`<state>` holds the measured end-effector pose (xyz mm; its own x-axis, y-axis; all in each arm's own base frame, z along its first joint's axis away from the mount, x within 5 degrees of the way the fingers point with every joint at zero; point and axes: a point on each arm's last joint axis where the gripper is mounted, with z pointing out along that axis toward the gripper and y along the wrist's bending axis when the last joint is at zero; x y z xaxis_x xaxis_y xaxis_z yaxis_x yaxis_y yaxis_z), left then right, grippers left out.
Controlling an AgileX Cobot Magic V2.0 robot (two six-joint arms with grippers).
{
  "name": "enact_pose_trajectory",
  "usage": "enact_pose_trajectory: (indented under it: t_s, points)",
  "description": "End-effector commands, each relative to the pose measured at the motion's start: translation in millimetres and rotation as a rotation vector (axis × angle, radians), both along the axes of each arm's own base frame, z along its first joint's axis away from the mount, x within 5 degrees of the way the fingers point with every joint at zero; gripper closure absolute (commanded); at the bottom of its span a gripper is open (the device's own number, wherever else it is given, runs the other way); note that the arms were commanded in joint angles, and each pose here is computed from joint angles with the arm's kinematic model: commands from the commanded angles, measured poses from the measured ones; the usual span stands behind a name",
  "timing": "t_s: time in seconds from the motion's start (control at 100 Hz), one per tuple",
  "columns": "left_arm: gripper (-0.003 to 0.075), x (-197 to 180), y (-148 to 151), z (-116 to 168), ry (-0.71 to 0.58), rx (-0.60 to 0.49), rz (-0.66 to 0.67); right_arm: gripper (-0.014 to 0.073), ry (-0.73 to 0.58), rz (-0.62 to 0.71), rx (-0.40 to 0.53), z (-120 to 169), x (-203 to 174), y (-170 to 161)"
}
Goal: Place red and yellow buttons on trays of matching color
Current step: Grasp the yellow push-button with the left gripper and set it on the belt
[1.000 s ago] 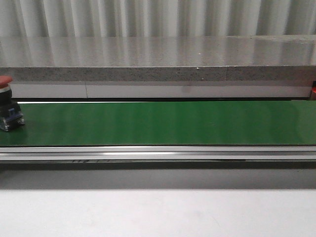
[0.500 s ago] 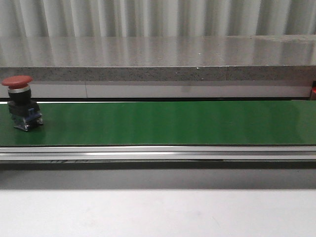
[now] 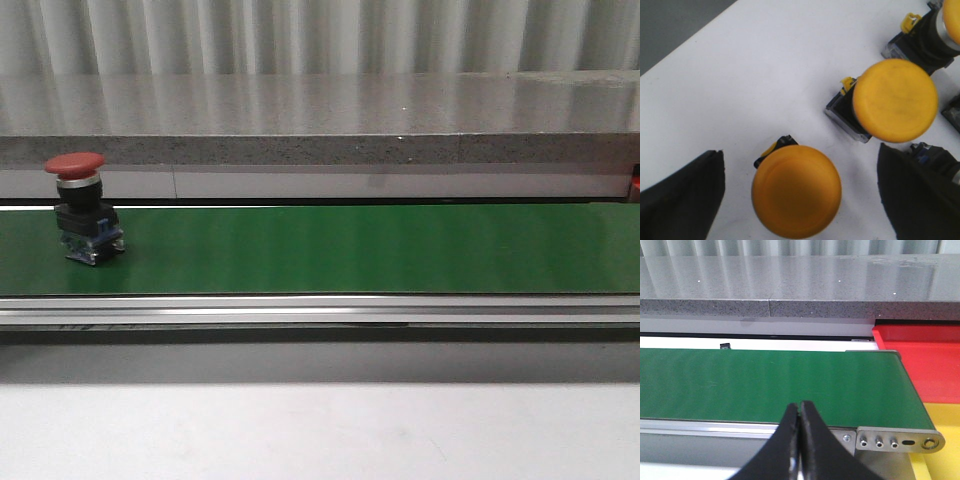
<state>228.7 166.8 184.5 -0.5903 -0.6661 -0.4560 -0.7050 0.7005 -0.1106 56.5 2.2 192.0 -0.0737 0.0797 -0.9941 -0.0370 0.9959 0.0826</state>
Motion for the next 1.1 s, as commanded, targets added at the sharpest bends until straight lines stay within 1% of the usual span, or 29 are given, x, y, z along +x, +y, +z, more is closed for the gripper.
enact_pose_trajectory:
  t_s: [0.0, 0.06, 0.13, 0.25, 0.32, 0.39, 0.44, 0.56, 0.64, 0.71, 0.8, 0.87, 0.98, 1.09]
  points:
    - [0.0242, 5.1, 5.1, 16.6, -0.078, 0.055, 0.013, 0.0662, -0.096, 0.003, -0.017, 7.7, -0.8, 0.2]
    - [0.0312, 5.1, 5.1, 16.6, -0.078, 0.055, 0.013, 0.0662, -0.096, 0.003, -0.017, 7.7, -0.8, 0.2]
    - [0.0411, 4.8, 4.7, 16.3, -0.075, 0.048, 0.015, 0.0662, -0.096, 0.003, -0.017, 7.7, -0.8, 0.2]
    - [0.0601, 3.3, 2.5, 16.1, -0.065, 0.021, 0.025, 0.0662, -0.096, 0.003, -0.017, 7.7, -0.8, 0.2]
    - [0.0684, 1.1, -0.1, 18.9, -0.061, 0.001, 0.031, 0.0662, -0.096, 0.003, -0.017, 7.7, -0.8, 0.2]
    - [0.074, -2.6, -3.6, 24.0, -0.054, -0.012, 0.031, 0.0662, -0.096, 0.003, -0.017, 7.7, -0.8, 0.2]
    - [0.074, -5.8, -6.2, 29.9, -0.056, -0.013, 0.029, 0.0662, -0.096, 0.003, -0.017, 7.7, -0.8, 0.2]
    - [0.074, -15.0, -13.5, 53.2, -0.107, 0.022, 0.024, 0.0662, -0.096, 0.003, -0.017, 7.7, -0.8, 0.2]
    - [0.074, -22.3, -22.3, 74.9, -0.183, 0.053, 0.025, 0.0662, -0.096, 0.003, -0.017, 7.7, -0.8, 0.2]
    - [0.074, -26.8, -34.2, 92.6, -0.242, 0.092, -0.006, 0.0662, -0.096, 0.003, -0.017, 7.7, -0.8, 0.2]
    - [0.074, -29.5, -52.3, 112.2, -0.312, 0.128, -0.066, 0.0662, -0.096, 0.003, -0.017, 7.7, -0.8, 0.2]
    - [0.074, -27.9, -66.4, 125.8, -0.339, 0.138, -0.131, 0.0662, -0.096, 0.003, -0.017, 7.7, -0.8, 0.2]
    - [0.074, -18.3, -89.8, 143.4, -0.356, 0.127, -0.255, 0.0662, -0.096, 0.003, -0.017, 7.7, -0.8, 0.2]
    - [0.074, -4.6, -111.8, 152.9, -0.369, 0.125, -0.383, 0.0662, -0.096, 0.003, -0.017, 7.7, -0.8, 0.2]
